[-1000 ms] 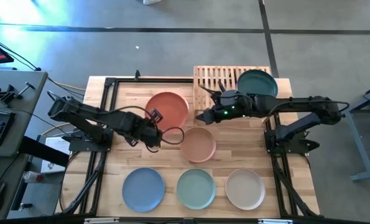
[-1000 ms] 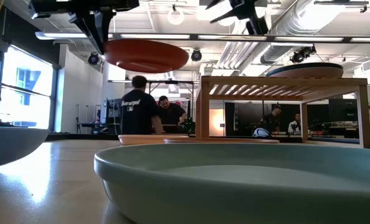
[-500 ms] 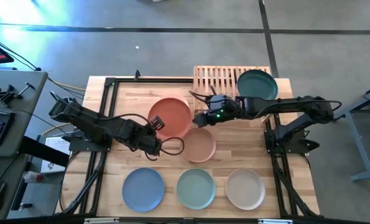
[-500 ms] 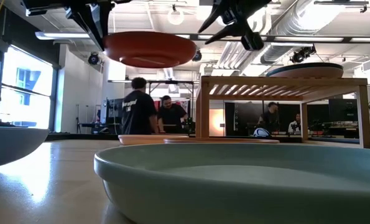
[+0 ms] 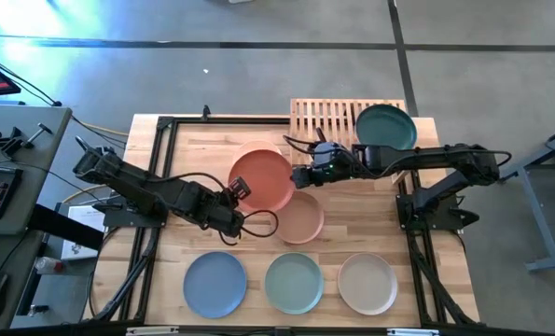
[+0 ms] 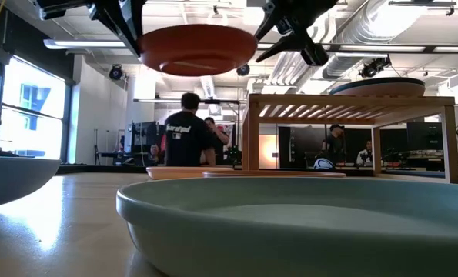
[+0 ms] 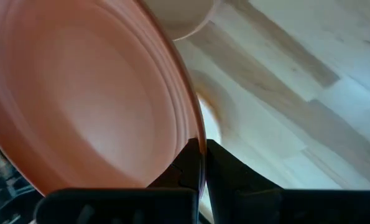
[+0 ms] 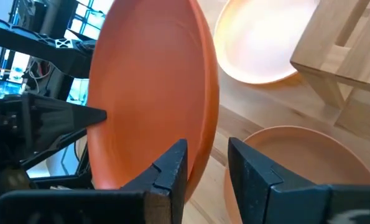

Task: Place and stack plates onto a shelf
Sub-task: Stack the orange plate on top of the green plate on the shelf

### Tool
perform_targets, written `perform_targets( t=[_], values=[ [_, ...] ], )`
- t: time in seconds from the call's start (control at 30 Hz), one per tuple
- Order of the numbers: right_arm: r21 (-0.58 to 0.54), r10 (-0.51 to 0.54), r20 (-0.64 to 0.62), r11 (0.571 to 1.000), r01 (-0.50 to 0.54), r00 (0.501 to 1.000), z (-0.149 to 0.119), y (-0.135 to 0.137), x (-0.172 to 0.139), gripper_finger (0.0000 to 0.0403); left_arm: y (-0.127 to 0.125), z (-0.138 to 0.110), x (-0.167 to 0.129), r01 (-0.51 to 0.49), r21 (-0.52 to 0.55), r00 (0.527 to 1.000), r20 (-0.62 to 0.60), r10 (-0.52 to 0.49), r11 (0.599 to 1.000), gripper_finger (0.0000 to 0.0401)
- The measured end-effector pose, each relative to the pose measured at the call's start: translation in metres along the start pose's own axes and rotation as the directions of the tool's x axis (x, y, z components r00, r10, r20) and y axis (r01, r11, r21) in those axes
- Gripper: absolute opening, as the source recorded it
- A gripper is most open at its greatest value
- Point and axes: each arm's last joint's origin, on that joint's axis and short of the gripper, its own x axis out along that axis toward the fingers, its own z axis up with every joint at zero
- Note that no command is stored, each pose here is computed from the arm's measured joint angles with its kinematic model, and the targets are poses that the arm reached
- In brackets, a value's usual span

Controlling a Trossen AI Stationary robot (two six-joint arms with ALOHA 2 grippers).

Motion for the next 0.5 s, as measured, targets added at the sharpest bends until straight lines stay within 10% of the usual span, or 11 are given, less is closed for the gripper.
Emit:
perform_targets(
  t=[0.5],
  values=[
    [0.004,-0.021,0.017,1.0,0.021,1.0,0.0001,-0.0014,0.0,0.0011,0.0019,0.0007,0.0,-0.033,0.048,0.999,-0.008,0.034,0.998,0.0003]
  ],
)
